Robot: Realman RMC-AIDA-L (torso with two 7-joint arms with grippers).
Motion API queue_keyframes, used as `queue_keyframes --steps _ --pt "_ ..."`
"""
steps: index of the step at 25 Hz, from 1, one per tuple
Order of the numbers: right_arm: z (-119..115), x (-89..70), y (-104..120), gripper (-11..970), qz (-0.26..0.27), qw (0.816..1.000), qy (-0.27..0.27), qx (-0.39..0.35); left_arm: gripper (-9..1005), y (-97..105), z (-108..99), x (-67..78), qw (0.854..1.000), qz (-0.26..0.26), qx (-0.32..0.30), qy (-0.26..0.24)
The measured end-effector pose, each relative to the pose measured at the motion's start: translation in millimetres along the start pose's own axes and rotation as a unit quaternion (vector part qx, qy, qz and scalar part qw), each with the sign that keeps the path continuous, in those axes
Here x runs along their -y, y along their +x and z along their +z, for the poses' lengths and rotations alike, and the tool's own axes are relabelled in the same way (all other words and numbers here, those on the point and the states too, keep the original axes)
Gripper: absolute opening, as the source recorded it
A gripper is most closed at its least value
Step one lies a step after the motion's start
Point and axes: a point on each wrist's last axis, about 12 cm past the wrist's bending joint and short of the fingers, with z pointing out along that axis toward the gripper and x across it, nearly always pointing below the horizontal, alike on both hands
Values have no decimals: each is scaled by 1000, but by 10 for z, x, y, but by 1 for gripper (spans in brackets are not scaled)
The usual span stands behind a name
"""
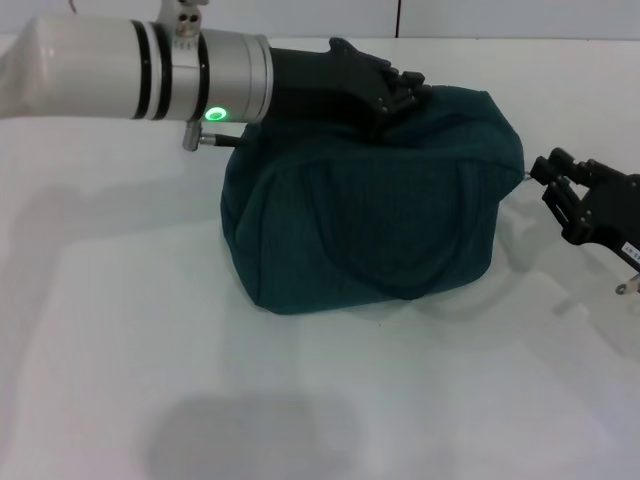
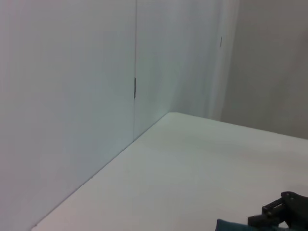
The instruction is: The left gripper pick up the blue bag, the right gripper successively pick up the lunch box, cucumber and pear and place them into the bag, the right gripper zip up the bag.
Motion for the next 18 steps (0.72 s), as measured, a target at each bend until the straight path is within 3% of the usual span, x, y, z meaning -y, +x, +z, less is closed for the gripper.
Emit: queue_keyframes --steps 3,9,15,18 --pt "-10 19 -12 172 22 1000 2 2 74 65 -44 9 1000 -13 11 -3" --pt "-142 56 -67 295 36 999 -6 22 311 84 -129 24 998 -18 57 -6" --pt "-349 95 -364 475 21 992 -68 104 559 -30 -266 87 994 0 109 27" --pt "-379 144 -574 555 28 983 -137 118 695 -75 -368 194 987 28 139 80"
